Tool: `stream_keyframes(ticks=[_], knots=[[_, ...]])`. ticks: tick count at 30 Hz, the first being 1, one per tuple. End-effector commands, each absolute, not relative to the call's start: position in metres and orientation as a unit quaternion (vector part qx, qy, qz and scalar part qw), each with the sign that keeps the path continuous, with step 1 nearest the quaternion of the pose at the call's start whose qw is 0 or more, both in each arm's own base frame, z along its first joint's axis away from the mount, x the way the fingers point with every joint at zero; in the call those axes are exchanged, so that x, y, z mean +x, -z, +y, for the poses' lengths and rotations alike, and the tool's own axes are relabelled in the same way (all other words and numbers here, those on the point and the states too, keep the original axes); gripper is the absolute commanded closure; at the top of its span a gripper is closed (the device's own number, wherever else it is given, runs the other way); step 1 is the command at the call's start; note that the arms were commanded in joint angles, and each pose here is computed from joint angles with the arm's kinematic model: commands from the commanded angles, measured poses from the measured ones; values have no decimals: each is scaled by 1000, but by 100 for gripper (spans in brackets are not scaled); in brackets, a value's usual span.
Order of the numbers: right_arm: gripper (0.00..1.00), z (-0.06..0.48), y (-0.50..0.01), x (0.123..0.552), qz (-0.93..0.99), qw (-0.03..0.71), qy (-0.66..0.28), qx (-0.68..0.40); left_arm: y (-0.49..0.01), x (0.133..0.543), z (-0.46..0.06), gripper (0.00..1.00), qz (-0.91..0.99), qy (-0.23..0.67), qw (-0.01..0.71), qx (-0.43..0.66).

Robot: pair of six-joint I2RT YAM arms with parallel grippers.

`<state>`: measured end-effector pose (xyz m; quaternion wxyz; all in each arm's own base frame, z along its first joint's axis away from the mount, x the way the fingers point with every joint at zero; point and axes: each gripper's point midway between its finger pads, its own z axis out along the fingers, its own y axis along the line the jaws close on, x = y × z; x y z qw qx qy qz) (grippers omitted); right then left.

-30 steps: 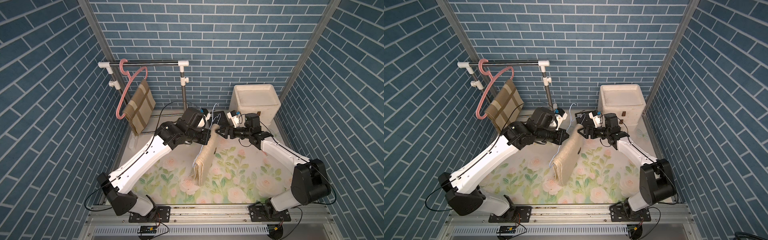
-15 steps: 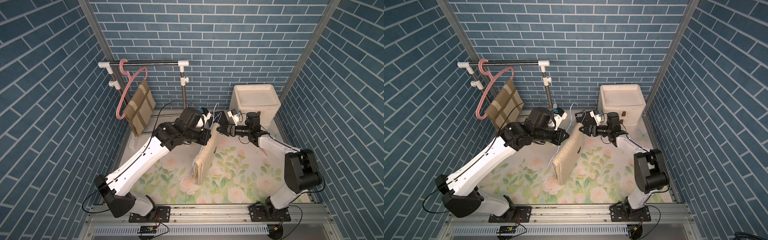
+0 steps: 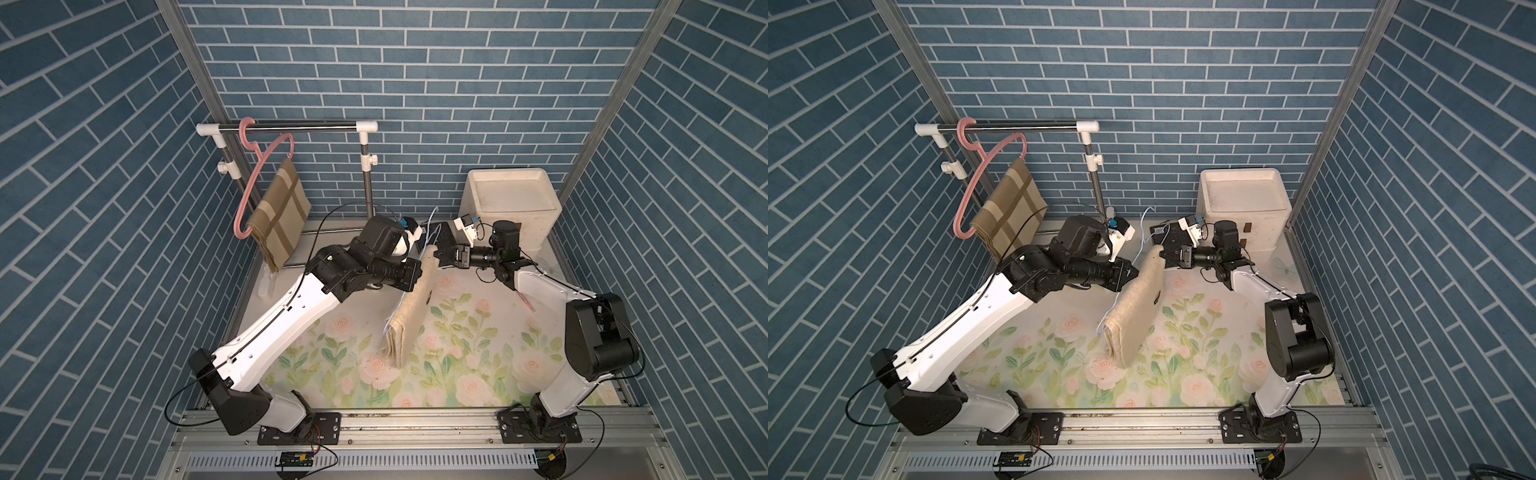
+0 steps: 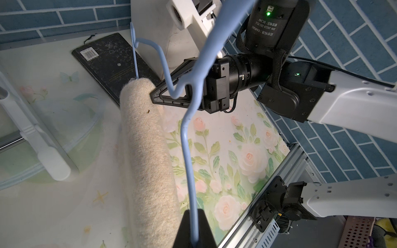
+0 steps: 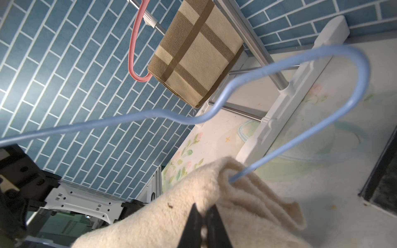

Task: Hang the scarf on the hanger

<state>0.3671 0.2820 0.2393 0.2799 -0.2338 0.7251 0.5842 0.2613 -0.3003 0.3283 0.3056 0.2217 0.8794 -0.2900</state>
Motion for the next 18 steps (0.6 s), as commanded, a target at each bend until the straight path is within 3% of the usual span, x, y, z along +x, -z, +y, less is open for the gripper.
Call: stream_keyframes(ticks=[1,15,18], knots=[[100,282,-249,373,716,295,-583,-247,-349,261,-299,100,860,308,336,228],[99,267,-242,417,748,329,-543,-195,-348,251,-286,100,862,306,339,219],[78,264,-249,415,746,337,-537,-202,-352,253,-282,100,862,298,349,215]])
